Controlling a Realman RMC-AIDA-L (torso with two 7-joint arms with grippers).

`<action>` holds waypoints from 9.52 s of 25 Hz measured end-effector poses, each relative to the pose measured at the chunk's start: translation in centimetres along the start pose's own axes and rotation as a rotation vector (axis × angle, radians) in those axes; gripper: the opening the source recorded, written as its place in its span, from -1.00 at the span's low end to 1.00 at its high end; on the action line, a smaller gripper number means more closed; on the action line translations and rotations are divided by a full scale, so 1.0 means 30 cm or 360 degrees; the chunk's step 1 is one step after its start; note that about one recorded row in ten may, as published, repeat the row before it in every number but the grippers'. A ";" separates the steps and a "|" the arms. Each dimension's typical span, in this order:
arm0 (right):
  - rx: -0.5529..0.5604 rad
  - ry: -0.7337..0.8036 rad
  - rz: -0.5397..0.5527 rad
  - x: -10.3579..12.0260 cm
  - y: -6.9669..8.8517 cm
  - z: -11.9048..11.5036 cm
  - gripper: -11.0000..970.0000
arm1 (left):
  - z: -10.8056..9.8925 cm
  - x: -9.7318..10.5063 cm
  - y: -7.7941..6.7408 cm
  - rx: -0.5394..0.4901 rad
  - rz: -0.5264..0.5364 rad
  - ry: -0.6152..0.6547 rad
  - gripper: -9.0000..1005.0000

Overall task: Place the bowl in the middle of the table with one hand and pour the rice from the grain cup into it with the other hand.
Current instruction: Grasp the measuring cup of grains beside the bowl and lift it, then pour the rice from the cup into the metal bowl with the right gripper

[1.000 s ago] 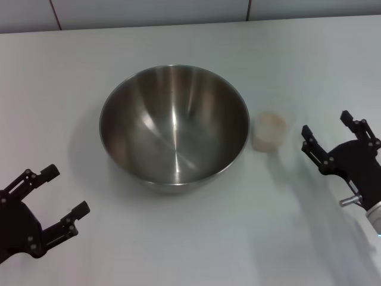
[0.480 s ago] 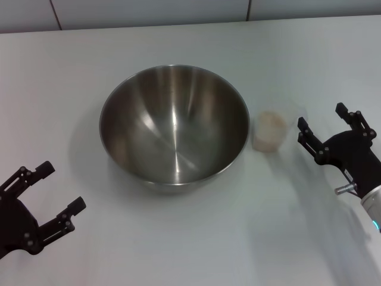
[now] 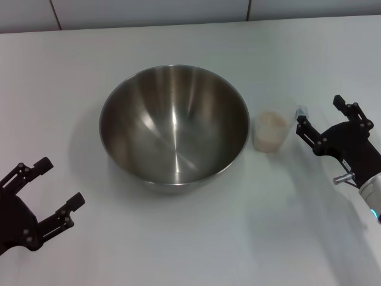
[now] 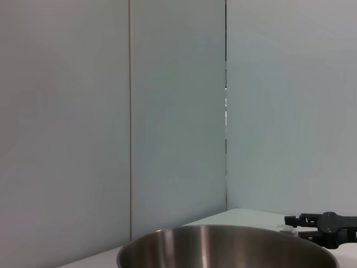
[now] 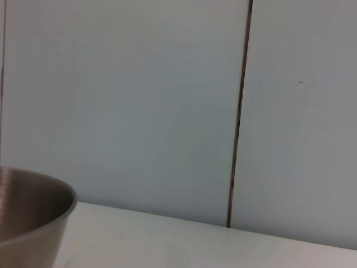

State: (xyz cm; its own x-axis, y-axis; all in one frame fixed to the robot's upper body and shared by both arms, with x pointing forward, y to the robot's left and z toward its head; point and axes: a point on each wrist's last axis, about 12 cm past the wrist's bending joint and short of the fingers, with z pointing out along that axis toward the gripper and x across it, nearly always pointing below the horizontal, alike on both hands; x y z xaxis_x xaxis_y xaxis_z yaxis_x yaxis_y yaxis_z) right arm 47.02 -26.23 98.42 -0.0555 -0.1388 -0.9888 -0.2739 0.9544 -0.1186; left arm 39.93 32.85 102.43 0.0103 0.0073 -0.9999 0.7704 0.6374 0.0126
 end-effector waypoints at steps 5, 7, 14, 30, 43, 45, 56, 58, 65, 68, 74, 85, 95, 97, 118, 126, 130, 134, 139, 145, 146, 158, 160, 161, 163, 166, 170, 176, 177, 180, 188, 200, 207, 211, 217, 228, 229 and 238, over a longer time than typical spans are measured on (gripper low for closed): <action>-0.0006 0.0007 -0.0001 -0.001 -0.001 0.008 0.58 | 0.004 -0.001 0.000 0.0001 0.0000 -0.0005 0.68; -0.0006 0.0008 -0.0002 -0.001 -0.002 0.009 0.57 | 0.006 -0.001 0.000 0.0002 0.0000 -0.0007 0.68; -0.0005 0.0007 -0.0006 -0.002 -0.004 0.010 0.53 | 0.008 -0.001 -0.001 0.0004 -0.0002 -0.0010 0.68; -0.0024 -0.0007 0.0043 -0.010 -0.003 0.024 0.33 | 0.011 0.002 -0.007 0.0004 -0.0007 -0.0014 0.68; -0.0034 -0.0026 0.0118 -0.023 -0.005 0.045 -0.48 | 0.011 0.006 -0.011 -0.0005 -0.0005 -0.0007 0.68; -0.0032 -0.0029 0.0130 -0.025 -0.010 0.048 -0.59 | 0.011 0.006 -0.011 -0.0006 -0.0005 -0.0006 0.68; -0.0014 -0.0037 0.0144 -0.029 -0.016 0.055 -0.95 | 0.008 0.008 -0.012 -0.0010 -0.0006 -0.0002 0.68; -0.0014 -0.0039 0.0146 -0.030 -0.016 0.055 -0.95 | 0.008 0.008 -0.012 -0.0010 -0.0006 -0.0002 0.68; 0.0001 -0.0055 0.0154 -0.034 -0.018 0.055 -0.95 | 0.009 0.007 -0.012 -0.0009 -0.0005 -0.0003 0.68; 0.0014 -0.0088 0.0158 -0.043 -0.023 0.059 -0.95 | 0.009 0.007 -0.012 -0.0009 -0.0005 -0.0003 0.68; 0.0026 -0.0292 0.0146 -0.114 -0.077 0.100 -0.95 | 0.010 0.008 -0.012 -0.0003 -0.0007 0.0000 0.68; -0.0087 -0.0453 0.0091 -0.218 -0.085 0.218 -0.95 | 0.008 0.011 -0.018 0.0013 -0.0010 0.0013 0.68; -0.0121 -0.0492 0.0077 -0.245 -0.077 0.246 -0.95 | 0.007 0.014 -0.020 0.0012 -0.0017 0.0020 0.68; -0.0121 -0.0492 0.0079 -0.245 -0.077 0.246 -0.95 | 0.006 0.015 -0.021 0.0009 -0.0022 0.0021 0.68; -0.0913 -0.0406 0.0162 -0.331 0.058 0.335 -0.95 | 0.001 0.017 -0.027 0.0003 -0.0037 0.0021 0.68; -0.1100 -0.0340 0.0108 -0.343 0.104 0.354 -0.95 | 0.000 0.018 -0.029 0.0001 -0.0037 0.0022 0.68; -0.1101 -0.0340 0.0106 -0.343 0.104 0.354 -0.95 | 0.000 0.018 -0.029 0.0001 -0.0037 0.0022 0.68; -0.1100 -0.0346 0.0072 -0.346 0.099 0.358 -0.95 | 0.001 0.019 -0.031 0.0002 -0.0039 0.0019 0.68; -0.1087 -0.0414 -0.0150 -0.359 0.082 0.369 -0.95 | 0.003 0.019 -0.033 0.0002 -0.0043 0.0018 0.68; -0.1030 -0.0599 -0.0650 -0.369 0.085 0.376 -0.95 | 0.003 0.020 -0.031 -0.0010 -0.0044 0.0019 0.68; -0.1013 -0.0644 -0.0762 -0.370 0.088 0.376 -0.95 | 0.003 0.021 -0.031 -0.0012 -0.0044 0.0021 0.68; -0.0785 -0.1064 -0.1751 -0.370 0.156 0.367 -0.95 | 0.005 0.031 -0.024 -0.0051 -0.0045 0.0058 0.68; -0.0738 -0.1122 -0.1886 -0.369 0.168 0.364 -0.95 | 0.007 0.033 -0.022 -0.0056 -0.0043 0.0064 0.68; -0.0718 -0.1145 -0.1943 -0.368 0.172 0.363 -0.95 | 0.009 0.033 -0.021 -0.0057 -0.0043 0.0066 0.68; -0.0671 -0.1191 -0.2076 -0.366 0.179 0.361 -0.95 | 0.012 0.033 -0.019 -0.0058 -0.0044 0.0068 0.68; -0.0633 -0.1238 -0.2217 -0.363 0.185 0.358 -0.95 | 0.015 0.033 -0.018 -0.0058 -0.0043 0.0066 0.68; -0.0586 -0.1292 -0.2379 -0.361 0.188 0.356 -0.95 | 0.018 0.036 -0.019 -0.0065 -0.0046 0.0071 0.68; -0.0532 -0.1365 -0.2575 -0.359 0.195 0.355 -0.95 | 0.020 0.037 -0.020 -0.0065 -0.0048 0.0070 0.68; -0.0524 -0.1377 -0.2605 -0.360 0.196 0.355 -0.95 | 0.020 0.037 -0.021 -0.0064 -0.0048 0.0070 0.68; -0.0518 -0.1426 -0.2696 -0.360 0.203 0.355 -0.95 | 0.020 0.037 -0.021 -0.0064 -0.0048 0.0070 0.68; -0.0480 -0.1551 -0.2917 -0.364 0.212 0.357 -0.95 | 0.019 0.037 -0.022 -0.0066 -0.0048 0.0071 0.68; -0.0410 -0.1712 -0.3179 -0.367 0.224 0.357 -0.95 | 0.020 0.039 -0.022 -0.0064 -0.0051 0.0073 0.68; -0.0403 -0.1721 -0.3193 -0.367 0.226 0.356 -0.95 | 0.020 0.041 -0.026 -0.0066 -0.0060 0.0073 0.68; -0.0403 -0.1715 -0.3187 -0.364 0.227 0.354 -0.95 | 0.019 0.043 -0.027 -0.0070 -0.0065 0.0075 0.68; -0.0415 -0.1675 -0.3102 -0.362 0.229 0.348 -0.95 | 0.019 0.044 -0.027 -0.0072 -0.0066 0.0079 0.68; -0.0556 -0.1195 -0.1802 -0.373 0.234 0.328 -0.95 | 0.015 0.046 -0.029 -0.0074 -0.0068 0.0086 0.68; -0.0601 -0.1122 -0.1578 -0.371 0.229 0.327 -0.95 | 0.014 0.046 -0.028 -0.0074 -0.0067 0.0088 0.68; -0.0856 -0.0776 -0.0659 -0.345 0.210 0.323 -0.95 | 0.007 0.044 -0.029 -0.0067 -0.0068 0.0088 0.68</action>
State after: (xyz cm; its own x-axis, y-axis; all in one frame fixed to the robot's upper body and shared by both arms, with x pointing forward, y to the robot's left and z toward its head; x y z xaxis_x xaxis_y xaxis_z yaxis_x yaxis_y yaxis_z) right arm 55.17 -16.22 107.04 0.5384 -0.2025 -0.8180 -0.6086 0.5780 -0.5436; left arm 39.40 32.15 101.10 -0.0581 0.0208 -0.9981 0.7420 0.6698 -0.0292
